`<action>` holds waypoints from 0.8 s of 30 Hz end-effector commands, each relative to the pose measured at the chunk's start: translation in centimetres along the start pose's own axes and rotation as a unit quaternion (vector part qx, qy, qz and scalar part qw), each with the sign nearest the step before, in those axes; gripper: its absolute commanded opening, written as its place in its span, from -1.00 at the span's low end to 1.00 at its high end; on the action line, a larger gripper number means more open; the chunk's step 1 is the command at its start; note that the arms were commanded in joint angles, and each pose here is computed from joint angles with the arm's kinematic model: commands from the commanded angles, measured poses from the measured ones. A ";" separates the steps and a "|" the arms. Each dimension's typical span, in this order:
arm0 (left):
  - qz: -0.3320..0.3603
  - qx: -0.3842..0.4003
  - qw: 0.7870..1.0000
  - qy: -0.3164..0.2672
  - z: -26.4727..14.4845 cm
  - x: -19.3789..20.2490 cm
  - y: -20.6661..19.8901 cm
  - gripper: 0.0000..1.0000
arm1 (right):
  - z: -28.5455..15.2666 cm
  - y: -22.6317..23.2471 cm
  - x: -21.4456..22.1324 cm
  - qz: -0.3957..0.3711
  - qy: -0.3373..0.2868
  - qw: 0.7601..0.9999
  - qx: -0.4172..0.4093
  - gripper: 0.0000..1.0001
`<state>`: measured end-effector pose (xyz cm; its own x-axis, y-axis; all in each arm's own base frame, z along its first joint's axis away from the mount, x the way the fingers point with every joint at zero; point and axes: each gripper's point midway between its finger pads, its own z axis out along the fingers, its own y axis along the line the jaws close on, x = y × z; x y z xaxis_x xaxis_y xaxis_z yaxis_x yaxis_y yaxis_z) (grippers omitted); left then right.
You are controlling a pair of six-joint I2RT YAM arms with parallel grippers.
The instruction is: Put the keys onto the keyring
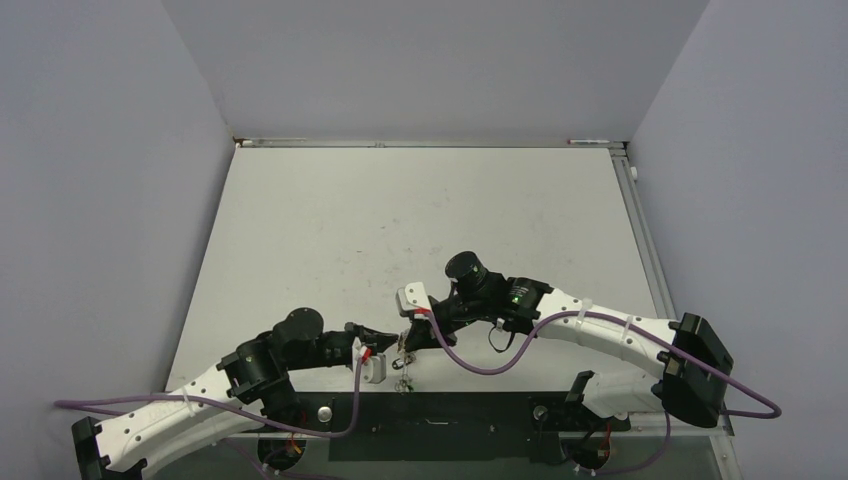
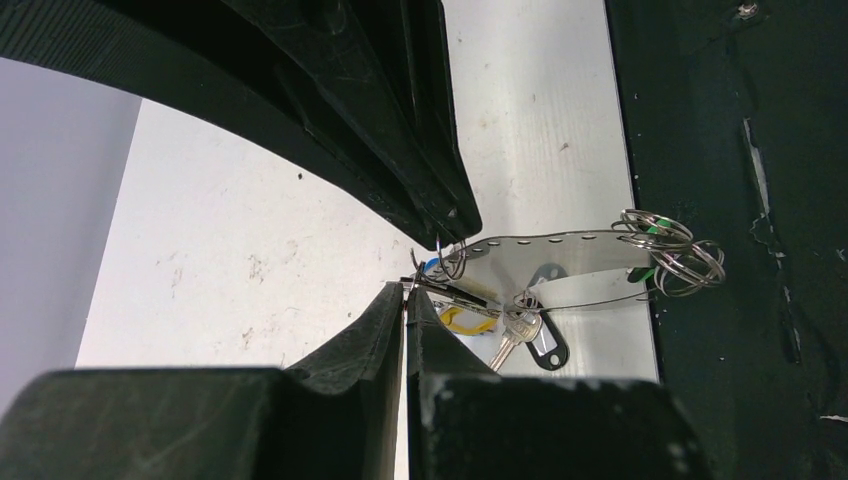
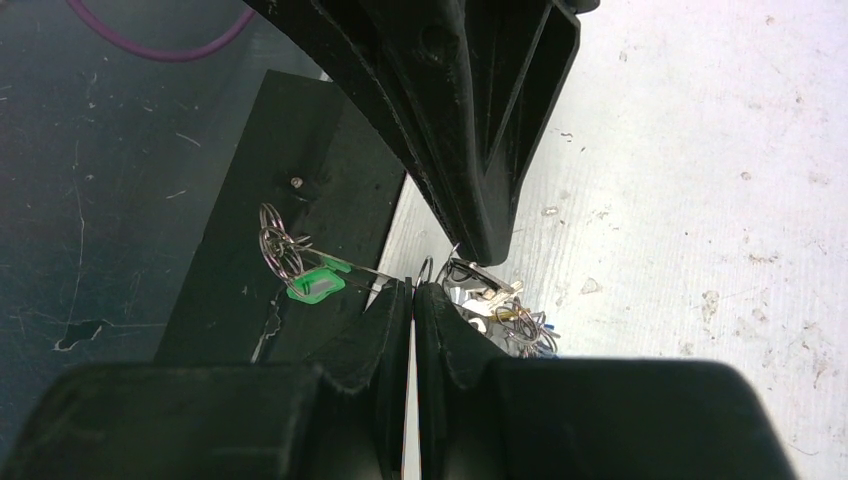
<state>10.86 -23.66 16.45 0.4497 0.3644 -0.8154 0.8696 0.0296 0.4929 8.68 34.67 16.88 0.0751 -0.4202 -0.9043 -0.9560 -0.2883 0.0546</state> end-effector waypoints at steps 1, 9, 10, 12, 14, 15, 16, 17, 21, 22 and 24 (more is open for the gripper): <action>0.009 -0.042 0.999 -0.007 -0.1 -0.8 1.9 -1.00 | 0.7 1.1 -3.0 -0.038 -0.037 0.998 -0.042 -0.89; 0.014 -0.037 0.999 -0.011 0.0 -0.9 1.7 -1.00 | 1.1 1.0 -2.5 -0.035 -0.034 0.998 -0.046 -0.90; 0.015 -0.035 0.999 -0.012 0.0 -0.9 1.7 -1.00 | 1.2 1.0 -2.4 -0.036 -0.033 0.998 -0.045 -0.89; 0.017 -0.031 0.999 -0.014 0.0 -0.9 1.5 -1.00 | 1.1 0.9 -2.5 -0.038 -0.033 0.998 -0.042 -0.90; 0.019 -0.029 0.999 -0.017 0.0 -1.0 1.4 -1.00 | 1.1 0.8 -2.5 -0.039 -0.033 0.998 -0.041 -0.90; 0.020 -0.028 0.999 -0.017 -0.1 -1.0 1.4 -1.00 | 1.1 0.8 -2.6 -0.040 -0.033 0.998 -0.040 -0.89; 0.021 -0.028 0.999 -0.017 -0.1 -1.0 1.4 -1.00 | 1.0 0.8 -2.6 -0.042 -0.033 0.998 -0.038 -0.89; 0.021 -0.027 0.999 -0.017 -0.1 -1.0 1.3 -1.00 | 0.9 0.7 -2.7 -0.042 -0.032 0.998 -0.036 -0.89; 0.025 -0.021 0.999 -0.017 0.0 -0.9 1.1 -1.00 | 0.4 0.3 -3.2 -0.052 -0.035 0.998 -0.021 -0.90; 0.025 -0.019 0.999 -0.018 0.0 -0.9 1.0 -1.00 | 0.2 0.1 -3.2 -0.052 -0.036 0.998 -0.016 -0.90; 0.028 -0.015 0.999 -0.020 0.0 -1.0 0.9 -1.00 | -0.1 -0.4 -3.3 -0.050 -0.038 0.998 -0.009 -0.90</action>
<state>11.48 -23.57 16.82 0.4704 0.3706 -0.8008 0.8509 0.0498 0.5229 7.82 35.29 16.20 0.0738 -0.4287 -0.9004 -0.9408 -0.3294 0.0797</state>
